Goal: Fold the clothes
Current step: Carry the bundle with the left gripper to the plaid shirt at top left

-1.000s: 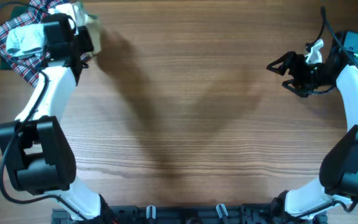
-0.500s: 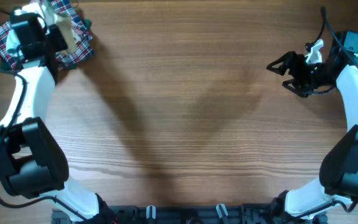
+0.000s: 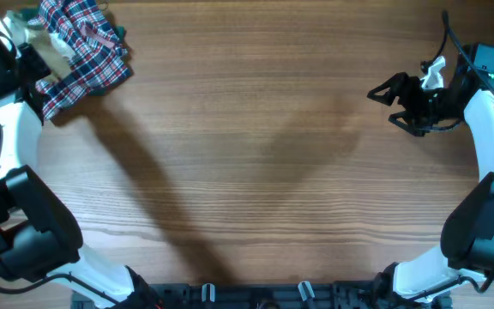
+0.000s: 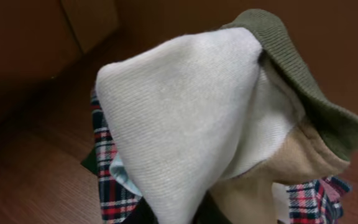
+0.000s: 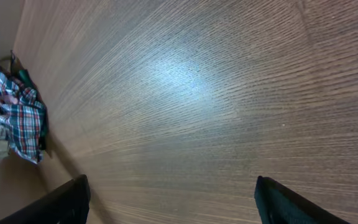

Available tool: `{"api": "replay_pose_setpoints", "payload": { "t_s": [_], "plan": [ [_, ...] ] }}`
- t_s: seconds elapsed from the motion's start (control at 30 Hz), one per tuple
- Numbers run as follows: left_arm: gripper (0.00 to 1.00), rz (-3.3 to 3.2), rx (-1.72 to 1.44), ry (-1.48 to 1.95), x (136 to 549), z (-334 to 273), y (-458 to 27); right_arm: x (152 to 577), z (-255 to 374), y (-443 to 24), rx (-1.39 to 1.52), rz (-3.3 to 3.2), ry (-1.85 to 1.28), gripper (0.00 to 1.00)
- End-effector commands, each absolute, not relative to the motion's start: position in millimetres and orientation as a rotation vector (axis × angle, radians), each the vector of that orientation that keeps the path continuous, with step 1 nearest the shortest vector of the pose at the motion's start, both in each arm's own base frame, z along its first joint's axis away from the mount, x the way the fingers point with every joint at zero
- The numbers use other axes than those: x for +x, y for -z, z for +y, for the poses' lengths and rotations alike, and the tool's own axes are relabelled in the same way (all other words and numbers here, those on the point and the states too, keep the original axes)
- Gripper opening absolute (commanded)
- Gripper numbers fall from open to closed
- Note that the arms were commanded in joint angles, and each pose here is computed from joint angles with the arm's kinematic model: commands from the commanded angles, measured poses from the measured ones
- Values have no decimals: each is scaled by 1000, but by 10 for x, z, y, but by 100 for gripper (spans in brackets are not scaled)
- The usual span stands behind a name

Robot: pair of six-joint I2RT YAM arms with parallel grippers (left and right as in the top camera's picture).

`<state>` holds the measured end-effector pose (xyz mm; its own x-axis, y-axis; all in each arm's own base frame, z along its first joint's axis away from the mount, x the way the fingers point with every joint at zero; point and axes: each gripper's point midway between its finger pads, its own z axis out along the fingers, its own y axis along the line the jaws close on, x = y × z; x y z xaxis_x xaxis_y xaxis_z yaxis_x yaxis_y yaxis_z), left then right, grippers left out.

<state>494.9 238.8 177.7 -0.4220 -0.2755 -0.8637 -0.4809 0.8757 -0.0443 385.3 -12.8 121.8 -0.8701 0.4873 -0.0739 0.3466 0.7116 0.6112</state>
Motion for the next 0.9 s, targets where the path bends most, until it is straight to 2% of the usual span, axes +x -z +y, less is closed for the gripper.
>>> {"api": "replay_pose_setpoints", "payload": {
  "t_s": [0.0, 0.07, 0.1, 0.13, 0.23, 0.27, 0.6, 0.7, 0.87],
  "plan": [
    [18, 1960, -558, -262, 4920, 2518, -2099, 3875, -137, -1345, 618, 2667, -864, 86],
    [29, 1961, -560, -262, 4916, 2525, -2097, 3872, -135, -1344, 619, 2668, -864, 86],
    [50, 1961, -560, -263, 4916, 2523, -2097, 3870, -134, -1344, 619, 2669, -864, 86],
    [64, 1959, -565, -258, 4916, 2523, -2096, 3869, -134, -1344, 619, 2669, -864, 86],
    [77, 1940, -618, -225, 4915, 2525, -2097, 3869, -135, -1344, 619, 2669, -864, 86],
    [86, 1931, -641, -210, 4918, 2524, -2099, 3869, -134, -1344, 619, 2669, -864, 86],
    [84, 1959, -700, -168, 4875, 2489, -1995, 3869, -134, -1343, 618, 2669, -864, 86],
    [89, 1959, -700, -169, 4869, 2487, -2004, 3869, -135, -1343, 617, 2669, -864, 86],
    [93, 1876, -682, -171, 4789, 2447, -2453, 3870, -136, -1343, 608, 2669, -861, 86]
  ]
}}
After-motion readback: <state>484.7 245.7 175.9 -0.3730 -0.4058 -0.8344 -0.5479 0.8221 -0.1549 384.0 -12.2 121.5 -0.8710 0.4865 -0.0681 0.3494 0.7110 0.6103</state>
